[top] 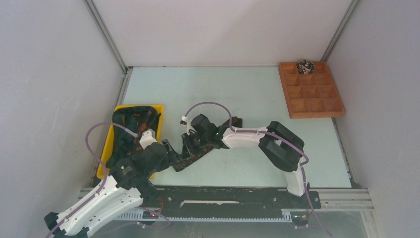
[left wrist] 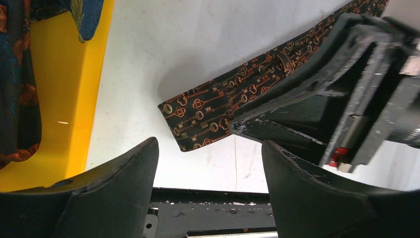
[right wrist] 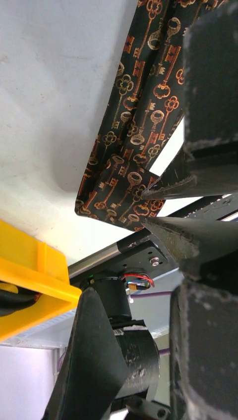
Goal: Roll the ties
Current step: Roll the tie at the center of the board.
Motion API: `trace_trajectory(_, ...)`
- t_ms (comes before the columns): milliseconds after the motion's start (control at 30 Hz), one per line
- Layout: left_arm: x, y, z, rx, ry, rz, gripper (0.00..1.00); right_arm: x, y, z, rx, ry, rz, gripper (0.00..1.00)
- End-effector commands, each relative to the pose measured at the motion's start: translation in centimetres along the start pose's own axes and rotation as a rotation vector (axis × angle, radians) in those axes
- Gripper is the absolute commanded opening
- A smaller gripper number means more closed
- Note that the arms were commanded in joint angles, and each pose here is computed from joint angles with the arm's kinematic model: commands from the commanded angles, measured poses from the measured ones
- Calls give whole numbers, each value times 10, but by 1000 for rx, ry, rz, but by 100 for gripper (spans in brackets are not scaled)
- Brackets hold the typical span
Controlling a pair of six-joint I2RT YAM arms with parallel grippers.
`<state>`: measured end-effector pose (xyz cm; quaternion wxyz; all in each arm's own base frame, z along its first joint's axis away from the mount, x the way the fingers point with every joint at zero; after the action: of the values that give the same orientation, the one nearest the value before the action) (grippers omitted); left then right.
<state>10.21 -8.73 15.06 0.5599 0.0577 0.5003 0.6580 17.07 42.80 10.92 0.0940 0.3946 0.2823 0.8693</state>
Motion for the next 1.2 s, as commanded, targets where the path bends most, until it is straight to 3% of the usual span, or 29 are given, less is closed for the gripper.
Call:
trace_trajectory(0, -2, 0, -2, 7, 20, -19, 82, 8, -5, 9, -10, 4, 41, 22)
trace_trajectory(1167, 14, -31, -31, 59, 176, 18, 77, -36, -19, -27, 41, -22, 10, 15)
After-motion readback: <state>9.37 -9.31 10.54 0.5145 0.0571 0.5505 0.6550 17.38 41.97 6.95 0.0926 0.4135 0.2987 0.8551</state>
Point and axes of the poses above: each gripper's point midway between its finger pads, its own y axis back along the fingers, its own x axis along the line the jaws close on, z = x × y, the point moved 6 cm from there along y, back along the fingers, and after that the axes turned 10 degrees about y, right-handed, at the moved point
